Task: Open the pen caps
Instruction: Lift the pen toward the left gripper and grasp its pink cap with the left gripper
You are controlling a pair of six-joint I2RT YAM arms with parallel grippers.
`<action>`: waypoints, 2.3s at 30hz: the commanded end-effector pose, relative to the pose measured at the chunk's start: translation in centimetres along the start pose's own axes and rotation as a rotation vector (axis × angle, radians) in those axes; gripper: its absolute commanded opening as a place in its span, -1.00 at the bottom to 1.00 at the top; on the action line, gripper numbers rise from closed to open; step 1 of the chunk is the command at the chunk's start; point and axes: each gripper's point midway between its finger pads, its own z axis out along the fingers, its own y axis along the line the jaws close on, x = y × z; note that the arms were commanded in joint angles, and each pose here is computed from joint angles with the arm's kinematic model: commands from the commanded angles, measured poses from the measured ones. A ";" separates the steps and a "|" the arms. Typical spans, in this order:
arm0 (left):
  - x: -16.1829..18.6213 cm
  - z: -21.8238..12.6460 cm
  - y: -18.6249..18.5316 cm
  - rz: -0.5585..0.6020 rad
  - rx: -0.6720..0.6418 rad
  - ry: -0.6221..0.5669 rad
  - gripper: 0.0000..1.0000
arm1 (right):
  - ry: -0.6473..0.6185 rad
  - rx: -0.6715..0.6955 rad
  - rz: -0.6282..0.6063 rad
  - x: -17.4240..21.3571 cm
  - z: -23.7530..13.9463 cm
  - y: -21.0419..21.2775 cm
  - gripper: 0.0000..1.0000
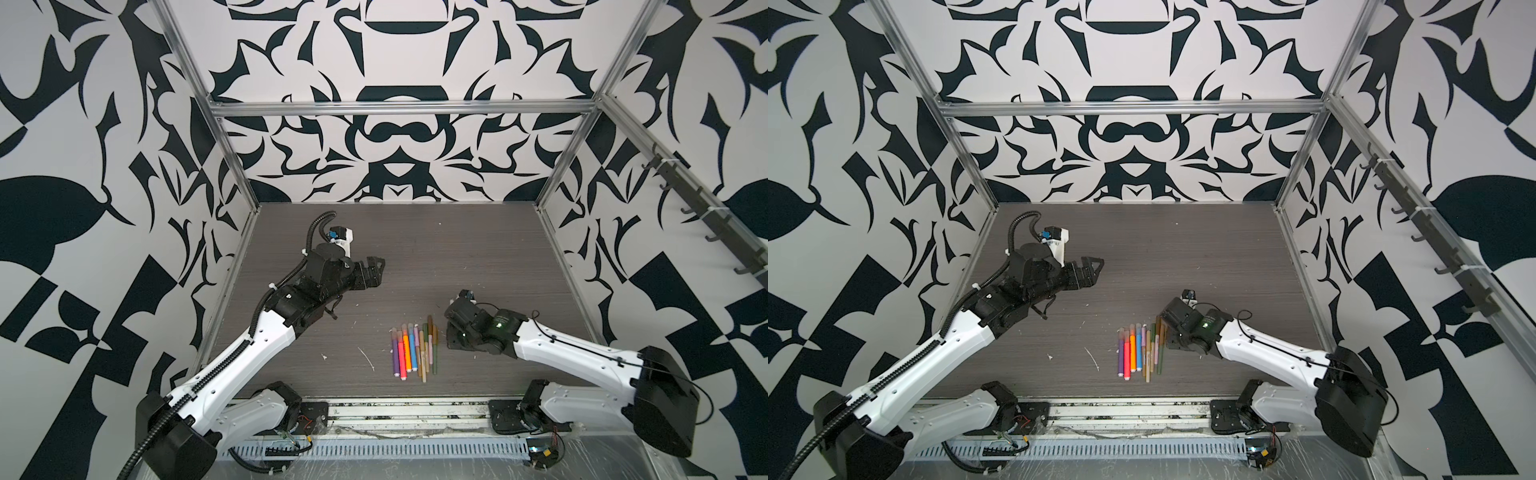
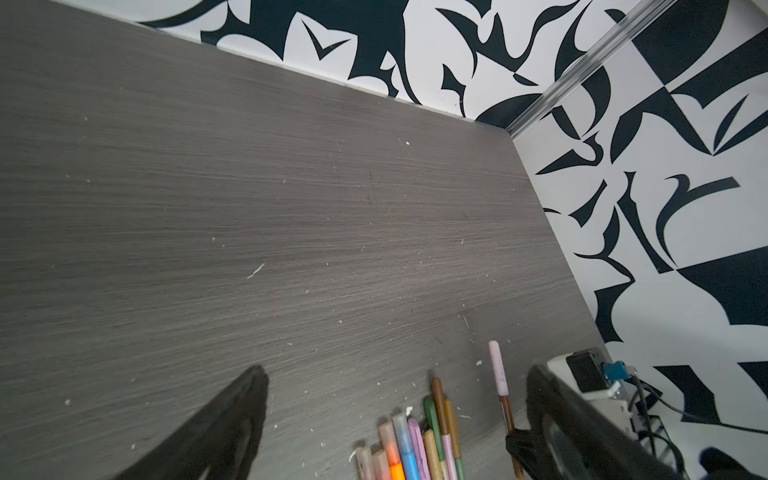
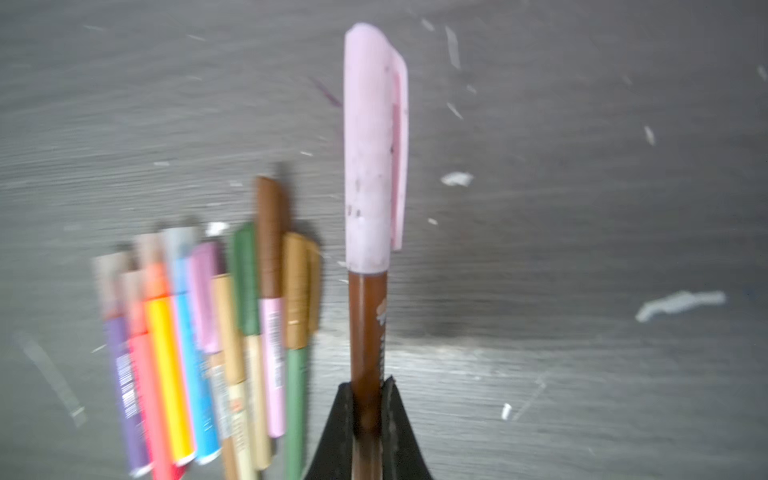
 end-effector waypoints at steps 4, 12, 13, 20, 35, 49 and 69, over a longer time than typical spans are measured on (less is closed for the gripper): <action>1.4 0.3 -1.3 -0.113 0.054 0.115 0.97 | -0.082 -0.293 -0.172 -2.5 -3.0 6.6 -1.00; 5.6 3.8 -3.1 -0.222 0.157 0.345 0.53 | -0.060 -0.526 -0.187 -2.8 -5.0 11.4 -1.00; 6.3 4.6 -2.9 -0.239 0.149 0.373 0.51 | -0.057 -0.542 -0.187 -2.9 -5.1 11.9 -1.00; 8.1 6.4 -4.1 -0.281 0.176 0.421 0.49 | -0.063 -0.526 -0.176 -3.7 -5.2 12.4 -1.00; 11.6 10.0 -7.0 -0.290 0.200 0.512 -0.14 | -0.080 -0.402 -0.182 -4.1 -4.9 10.3 -1.00; 11.6 10.0 -7.7 -0.278 0.232 0.529 -1.00 | -0.071 -0.386 -0.168 -4.0 -4.3 10.1 -0.60; 10.6 9.1 -8.6 -0.305 0.277 0.486 -1.00 | -0.080 -0.482 -0.075 -5.3 -3.7 10.5 -0.29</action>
